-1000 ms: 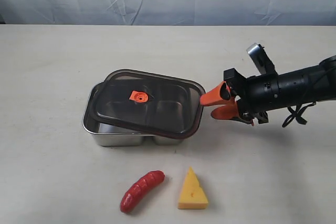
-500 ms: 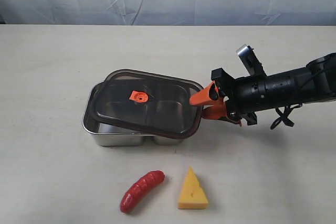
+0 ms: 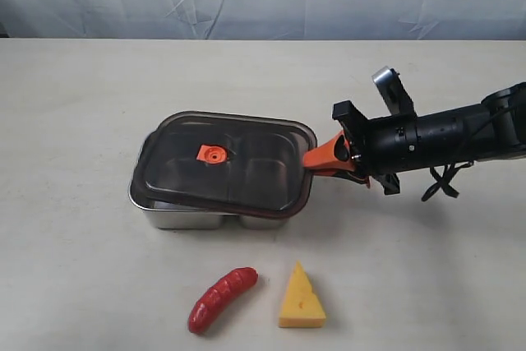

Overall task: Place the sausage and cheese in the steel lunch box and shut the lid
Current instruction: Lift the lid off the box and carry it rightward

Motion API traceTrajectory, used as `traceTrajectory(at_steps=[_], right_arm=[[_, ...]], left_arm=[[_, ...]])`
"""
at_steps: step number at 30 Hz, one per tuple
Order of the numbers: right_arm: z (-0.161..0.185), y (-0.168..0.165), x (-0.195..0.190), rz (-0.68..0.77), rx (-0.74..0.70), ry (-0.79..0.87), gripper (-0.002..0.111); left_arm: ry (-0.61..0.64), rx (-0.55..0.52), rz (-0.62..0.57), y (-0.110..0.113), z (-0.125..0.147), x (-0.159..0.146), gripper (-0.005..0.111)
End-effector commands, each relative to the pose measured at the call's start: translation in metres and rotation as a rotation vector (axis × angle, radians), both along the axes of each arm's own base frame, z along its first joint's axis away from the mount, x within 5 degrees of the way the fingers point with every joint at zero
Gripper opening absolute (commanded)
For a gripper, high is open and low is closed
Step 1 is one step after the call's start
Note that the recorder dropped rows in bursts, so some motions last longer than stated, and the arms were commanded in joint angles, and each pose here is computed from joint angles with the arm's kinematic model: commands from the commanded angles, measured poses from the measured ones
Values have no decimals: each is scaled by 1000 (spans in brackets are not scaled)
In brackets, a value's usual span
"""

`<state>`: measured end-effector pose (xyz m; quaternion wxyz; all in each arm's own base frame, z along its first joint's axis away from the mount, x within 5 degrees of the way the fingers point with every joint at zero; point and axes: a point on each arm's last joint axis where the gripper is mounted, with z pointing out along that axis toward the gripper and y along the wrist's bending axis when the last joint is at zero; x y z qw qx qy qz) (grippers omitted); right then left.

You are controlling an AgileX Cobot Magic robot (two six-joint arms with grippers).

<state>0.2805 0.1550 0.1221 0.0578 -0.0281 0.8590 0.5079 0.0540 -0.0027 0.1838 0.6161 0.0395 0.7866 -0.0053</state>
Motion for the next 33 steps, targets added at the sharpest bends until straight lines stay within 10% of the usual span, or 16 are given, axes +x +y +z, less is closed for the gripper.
traceTrajectory(at_steps=[1, 27, 33], right_arm=[[3, 2, -7, 81, 40, -12, -1], [118, -4, -25, 83, 129, -449, -1], [183, -42, -59, 68, -348, -991, -1]], left_arm=[[-17, 1, -7, 0, 1, 0, 0], [-16, -1, -7, 0, 1, 0, 0], [-17, 1, -7, 0, 1, 0, 0]])
